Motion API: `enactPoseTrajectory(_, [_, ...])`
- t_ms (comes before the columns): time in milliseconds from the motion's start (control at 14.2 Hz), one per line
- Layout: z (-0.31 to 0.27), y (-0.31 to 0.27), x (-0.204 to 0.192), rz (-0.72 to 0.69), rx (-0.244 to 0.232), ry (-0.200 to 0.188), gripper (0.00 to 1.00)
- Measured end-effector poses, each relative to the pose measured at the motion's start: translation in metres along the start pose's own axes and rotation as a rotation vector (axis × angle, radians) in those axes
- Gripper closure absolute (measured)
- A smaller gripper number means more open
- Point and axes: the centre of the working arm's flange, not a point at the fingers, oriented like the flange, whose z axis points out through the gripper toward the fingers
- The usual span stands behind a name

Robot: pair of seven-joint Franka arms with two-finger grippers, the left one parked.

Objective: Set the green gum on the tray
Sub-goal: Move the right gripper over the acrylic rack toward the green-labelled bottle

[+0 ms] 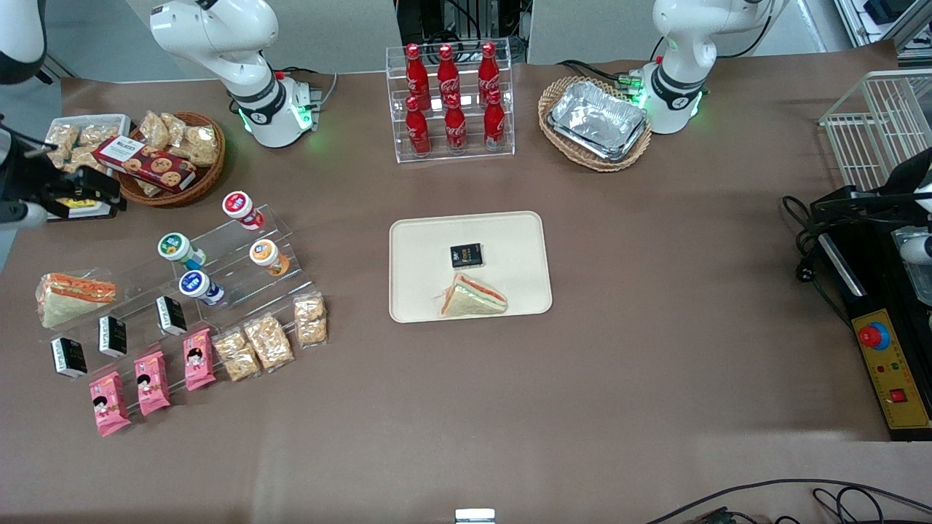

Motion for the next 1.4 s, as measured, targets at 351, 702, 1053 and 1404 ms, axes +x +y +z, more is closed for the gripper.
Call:
enactPoseTrajectory(351, [0.009, 0.002, -0.021, -0.009, 0.017, -0.014, 0.00])
enactPoseTrajectory(702, [0.011, 0.001, -0.021, -0.012, 0.017, -0.018, 0.00])
enactPoseTrajectory(1053, [0.013, 0.001, -0.021, -0.012, 0.017, -0.021, 0.00])
enactPoseTrajectory(1404, [0.024, 0.001, -0.020, -0.013, 0.018, -0.024, 0.00])
